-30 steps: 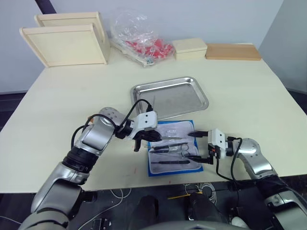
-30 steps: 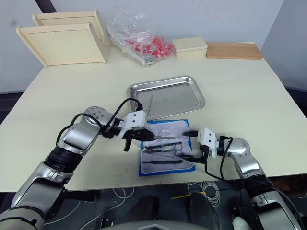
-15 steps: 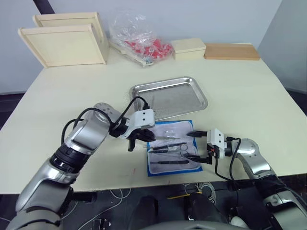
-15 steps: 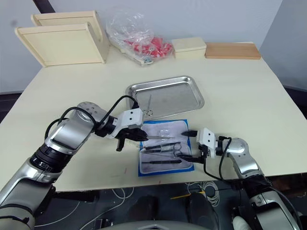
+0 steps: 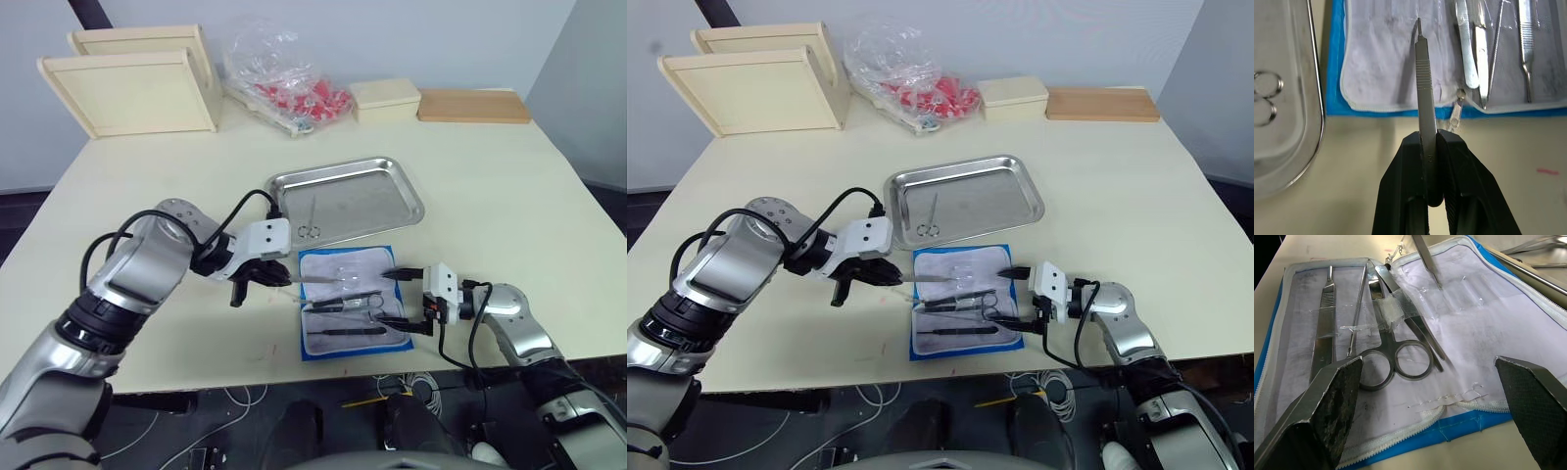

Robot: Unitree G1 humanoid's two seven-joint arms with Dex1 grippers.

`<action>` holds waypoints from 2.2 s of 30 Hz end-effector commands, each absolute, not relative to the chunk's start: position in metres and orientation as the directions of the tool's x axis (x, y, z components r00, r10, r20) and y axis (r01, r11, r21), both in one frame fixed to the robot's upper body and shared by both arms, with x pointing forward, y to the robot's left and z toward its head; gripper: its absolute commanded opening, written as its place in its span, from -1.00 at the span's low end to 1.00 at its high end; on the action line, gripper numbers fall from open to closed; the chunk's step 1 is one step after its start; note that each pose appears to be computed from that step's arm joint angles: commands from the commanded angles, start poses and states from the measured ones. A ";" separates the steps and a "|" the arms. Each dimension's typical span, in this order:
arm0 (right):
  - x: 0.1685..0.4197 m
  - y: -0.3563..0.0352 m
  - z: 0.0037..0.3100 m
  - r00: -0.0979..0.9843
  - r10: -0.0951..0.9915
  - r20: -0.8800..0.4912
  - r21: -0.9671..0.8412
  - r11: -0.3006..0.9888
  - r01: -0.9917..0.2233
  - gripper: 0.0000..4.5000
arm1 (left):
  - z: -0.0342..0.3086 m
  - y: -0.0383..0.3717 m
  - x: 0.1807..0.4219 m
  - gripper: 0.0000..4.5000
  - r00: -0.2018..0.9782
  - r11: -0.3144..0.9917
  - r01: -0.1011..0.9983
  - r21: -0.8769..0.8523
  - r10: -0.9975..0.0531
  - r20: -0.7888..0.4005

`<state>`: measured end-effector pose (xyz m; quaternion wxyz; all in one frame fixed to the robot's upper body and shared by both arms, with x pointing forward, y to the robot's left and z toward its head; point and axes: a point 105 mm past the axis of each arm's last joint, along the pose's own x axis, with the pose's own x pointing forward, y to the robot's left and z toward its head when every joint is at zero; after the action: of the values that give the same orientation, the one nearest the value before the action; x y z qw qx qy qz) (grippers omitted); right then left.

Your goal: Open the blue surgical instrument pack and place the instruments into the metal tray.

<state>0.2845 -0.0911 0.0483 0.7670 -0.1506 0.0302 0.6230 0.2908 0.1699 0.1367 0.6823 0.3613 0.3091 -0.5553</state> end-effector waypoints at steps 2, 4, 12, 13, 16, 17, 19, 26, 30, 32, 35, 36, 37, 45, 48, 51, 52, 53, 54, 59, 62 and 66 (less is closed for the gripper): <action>0.269 -0.097 0.001 0.185 0.903 -0.388 -0.077 0.168 -0.983 1.00 | 0.152 0.178 0.287 -0.98 0.236 0.129 0.972 0.198 -0.525 -0.818; 0.269 -0.097 0.001 0.184 0.903 -0.388 -0.077 0.167 -0.983 1.00 | 0.156 0.182 0.286 -0.98 0.253 0.144 0.967 0.208 -0.523 -0.814; 0.268 -0.096 0.001 0.175 0.905 -0.389 -0.074 0.159 -0.985 1.00 | 0.189 0.175 0.308 -0.98 0.443 0.356 0.894 0.272 -0.615 -0.652; 0.268 -0.097 0.001 0.175 0.905 -0.389 -0.073 0.159 -0.985 1.00 | 0.193 0.173 0.313 -0.98 0.472 0.391 0.879 0.274 -0.624 -0.623; 0.267 -0.097 0.001 0.170 0.905 -0.390 -0.072 0.154 -0.985 1.00 | 0.199 0.164 0.322 -0.98 0.541 0.475 0.836 0.273 -0.635 -0.551; 0.267 -0.097 0.001 0.168 0.905 -0.391 -0.072 0.152 -0.986 1.00 | 0.199 0.160 0.327 -0.98 0.574 0.512 0.813 0.276 -0.631 -0.522; 0.267 -0.096 0.001 0.165 0.905 -0.392 -0.071 0.149 -0.986 1.00 | 0.198 0.153 0.336 -0.98 0.634 0.565 0.768 0.302 -0.607 -0.479; 0.266 -0.097 0.001 0.159 0.905 -0.395 -0.070 0.142 -0.987 1.00 | 0.194 0.125 0.362 -0.98 0.779 0.746 0.616 0.252 -0.532 -0.331; 0.265 -0.098 0.001 0.158 0.904 -0.398 -0.070 0.141 -0.987 1.00 | 0.188 0.113 0.370 -0.98 0.828 0.818 0.543 0.192 -0.483 -0.283; 0.265 -0.098 0.001 0.160 0.904 -0.396 -0.069 0.144 -0.987 1.00 | 0.183 0.107 0.379 -0.98 0.867 0.863 0.477 0.165 -0.432 -0.250; 0.266 -0.097 0.004 0.167 0.906 -0.389 -0.075 0.149 -0.986 1.00 | 0.172 0.105 0.391 -0.98 0.903 0.914 0.383 0.132 -0.341 -0.262; 0.267 -0.097 0.004 0.168 0.906 -0.388 -0.076 0.150 -0.986 1.00 | 0.170 0.106 0.394 -0.98 0.913 0.928 0.351 0.123 -0.310 -0.265; 0.267 -0.097 0.004 0.168 0.906 -0.389 -0.077 0.150 -0.986 1.00 | 0.167 0.105 0.396 -0.98 0.918 0.938 0.331 0.104 -0.295 -0.263; 0.266 -0.094 0.003 0.170 0.907 -0.384 -0.077 0.152 -0.985 1.00 | 0.145 0.094 0.406 -0.98 0.945 0.982 0.189 0.005 -0.181 -0.271; 0.265 -0.091 0.003 0.167 0.910 -0.380 -0.074 0.150 -0.986 1.00 | 0.141 0.094 0.409 -0.98 0.952 0.990 0.139 -0.012 -0.137 -0.275; 0.264 -0.090 0.002 0.163 0.911 -0.379 -0.072 0.147 -0.987 1.00 | 0.133 0.094 0.411 -0.98 0.948 0.993 0.120 -0.020 -0.121 -0.293; 0.264 -0.090 0.002 0.162 0.911 -0.379 -0.072 0.146 -0.987 1.00 | 0.129 0.094 0.412 -0.98 0.945 0.993 0.117 -0.024 -0.119 -0.304; 0.263 -0.090 0.002 0.162 0.911 -0.379 -0.072 0.146 -0.987 1.00 | 0.125 0.094 0.412 -0.98 0.942 0.994 0.110 -0.025 -0.112 -0.315; 0.263 -0.090 0.002 0.162 0.911 -0.380 -0.072 0.146 -0.987 1.00 | 0.122 0.094 0.413 -0.98 0.941 0.994 0.105 -0.023 -0.107 -0.321; 0.265 -0.092 0.003 0.169 0.909 -0.381 -0.076 0.152 -0.985 1.00 | 0.115 0.093 0.417 -0.98 0.938 0.995 0.095 -0.031 -0.100 -0.332; 0.264 -0.093 0.003 0.173 0.908 -0.381 -0.076 0.156 -0.985 1.00 | 0.114 0.094 0.420 -0.79 0.935 0.995 0.087 -0.041 -0.096 -0.340; 0.262 -0.094 0.002 0.177 0.907 -0.381 -0.072 0.162 -0.984 1.00 | 0.113 0.099 0.421 0.02 0.934 0.998 0.061 -0.031 -0.068 -0.350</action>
<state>0.2820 -0.0886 0.0477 0.7696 -0.1470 0.0277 0.6208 0.4179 0.0990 0.1037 0.9808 -0.0076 0.1920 -0.0347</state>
